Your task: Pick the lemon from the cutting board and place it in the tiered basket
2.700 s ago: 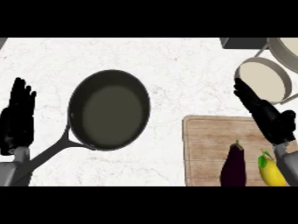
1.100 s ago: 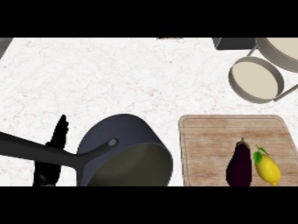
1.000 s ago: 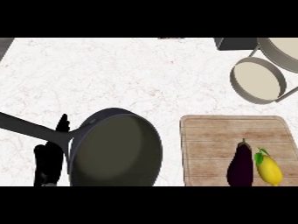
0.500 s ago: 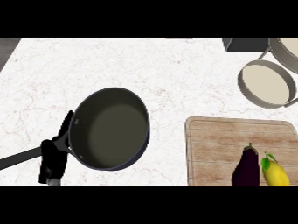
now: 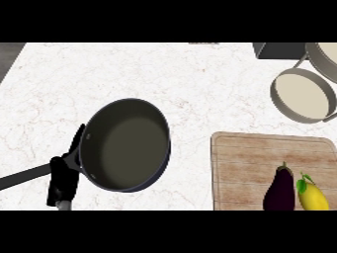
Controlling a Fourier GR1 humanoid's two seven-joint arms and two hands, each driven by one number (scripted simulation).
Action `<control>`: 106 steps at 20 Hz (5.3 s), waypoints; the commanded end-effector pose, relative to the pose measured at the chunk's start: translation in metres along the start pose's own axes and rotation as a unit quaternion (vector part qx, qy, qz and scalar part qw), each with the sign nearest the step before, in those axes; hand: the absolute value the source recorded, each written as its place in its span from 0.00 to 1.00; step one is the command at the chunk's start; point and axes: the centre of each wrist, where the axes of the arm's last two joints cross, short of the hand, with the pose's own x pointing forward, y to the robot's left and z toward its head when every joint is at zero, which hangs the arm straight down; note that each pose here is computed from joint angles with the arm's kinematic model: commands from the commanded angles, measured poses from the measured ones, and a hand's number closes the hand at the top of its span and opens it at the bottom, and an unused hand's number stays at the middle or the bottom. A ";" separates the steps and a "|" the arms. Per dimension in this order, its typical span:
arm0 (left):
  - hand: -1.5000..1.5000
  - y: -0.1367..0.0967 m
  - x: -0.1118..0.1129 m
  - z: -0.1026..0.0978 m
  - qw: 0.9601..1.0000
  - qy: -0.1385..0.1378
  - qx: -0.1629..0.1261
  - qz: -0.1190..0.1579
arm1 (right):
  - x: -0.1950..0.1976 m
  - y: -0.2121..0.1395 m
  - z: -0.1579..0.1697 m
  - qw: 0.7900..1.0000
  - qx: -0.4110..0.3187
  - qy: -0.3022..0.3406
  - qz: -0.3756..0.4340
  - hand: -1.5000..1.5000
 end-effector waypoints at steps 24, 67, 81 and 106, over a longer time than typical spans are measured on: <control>0.50 0.017 -0.018 -0.003 1.000 0.018 0.001 -0.006 | 0.065 0.036 -0.057 0.989 0.102 0.089 0.067 0.00; 0.50 0.000 -0.003 0.013 1.000 0.012 0.010 0.010 | 0.052 0.075 -0.084 0.965 0.022 0.251 -0.068 1.00; 0.50 0.004 -0.012 0.007 1.000 0.019 0.011 -0.003 | 0.080 -0.086 -0.004 0.922 -0.288 0.172 -0.193 1.00; 0.50 -0.008 -0.016 -0.007 1.000 0.014 0.004 0.003 | 0.135 -0.179 -0.130 0.929 -0.264 0.187 -0.181 1.00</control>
